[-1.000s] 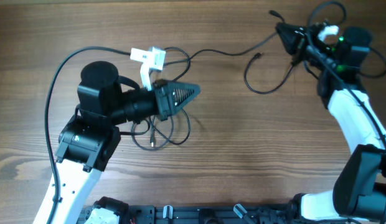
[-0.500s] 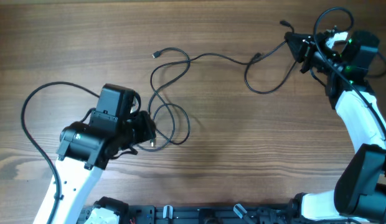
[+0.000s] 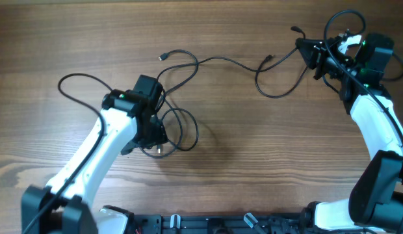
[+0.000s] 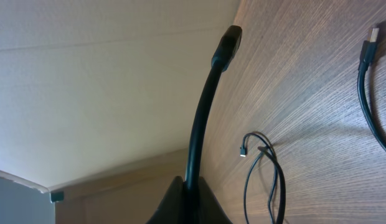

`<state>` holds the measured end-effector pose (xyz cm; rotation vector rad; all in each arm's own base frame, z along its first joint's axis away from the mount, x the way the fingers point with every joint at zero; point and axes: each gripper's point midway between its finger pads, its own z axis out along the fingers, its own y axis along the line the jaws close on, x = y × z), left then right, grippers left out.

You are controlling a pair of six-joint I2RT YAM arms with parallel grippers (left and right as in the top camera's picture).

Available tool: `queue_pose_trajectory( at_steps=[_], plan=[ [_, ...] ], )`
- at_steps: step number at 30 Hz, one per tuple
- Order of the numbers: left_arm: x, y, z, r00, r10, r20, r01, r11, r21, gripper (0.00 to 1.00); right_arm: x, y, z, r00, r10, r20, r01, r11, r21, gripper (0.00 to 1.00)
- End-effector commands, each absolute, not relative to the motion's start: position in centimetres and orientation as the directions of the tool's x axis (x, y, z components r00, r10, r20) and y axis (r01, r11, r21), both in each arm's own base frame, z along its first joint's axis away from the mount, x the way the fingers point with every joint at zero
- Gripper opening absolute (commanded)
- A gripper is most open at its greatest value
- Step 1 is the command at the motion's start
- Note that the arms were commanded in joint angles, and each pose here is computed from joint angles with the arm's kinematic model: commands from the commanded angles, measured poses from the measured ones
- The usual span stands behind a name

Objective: Untangle cables

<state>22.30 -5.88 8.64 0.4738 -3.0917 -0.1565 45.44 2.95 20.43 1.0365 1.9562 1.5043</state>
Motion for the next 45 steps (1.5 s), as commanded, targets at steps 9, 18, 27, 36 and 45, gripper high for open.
queue_pose_trajectory(
  at_steps=[9,18,27,36,45],
  plan=[
    [25.6,-3.7,4.9,-0.986,-0.158,-0.061,-0.169,0.951,0.258,0.84,45.3,2.8,21.0,-0.613,0.79,0.01,0.244,0.177,0.953,0.04],
    [24.6,-1.5,1.2,-0.983,-0.179,-0.05,-0.186,0.956,0.229,0.78,45.5,2.6,20.9,-0.599,0.801,0.006,0.25,0.18,0.951,0.04],
    [26.0,-1.5,-1.0,-0.968,-0.198,-0.155,-0.224,0.959,0.175,0.47,45.5,2.6,20.9,-0.599,0.801,0.006,0.25,0.18,0.951,0.04],
    [25.5,-3.6,-2.3,-0.97,-0.206,-0.129,-0.214,0.976,0.05,0.04,45.5,2.6,20.9,-0.6,0.8,0.007,0.25,0.179,0.952,0.04],
    [30.9,-5.0,9.4,-0.884,-0.227,-0.408,-0.203,0.974,-0.1,0.04,44.6,4.9,26.8,-0.716,0.694,-0.078,0.017,0.129,0.991,0.05]
  ],
)
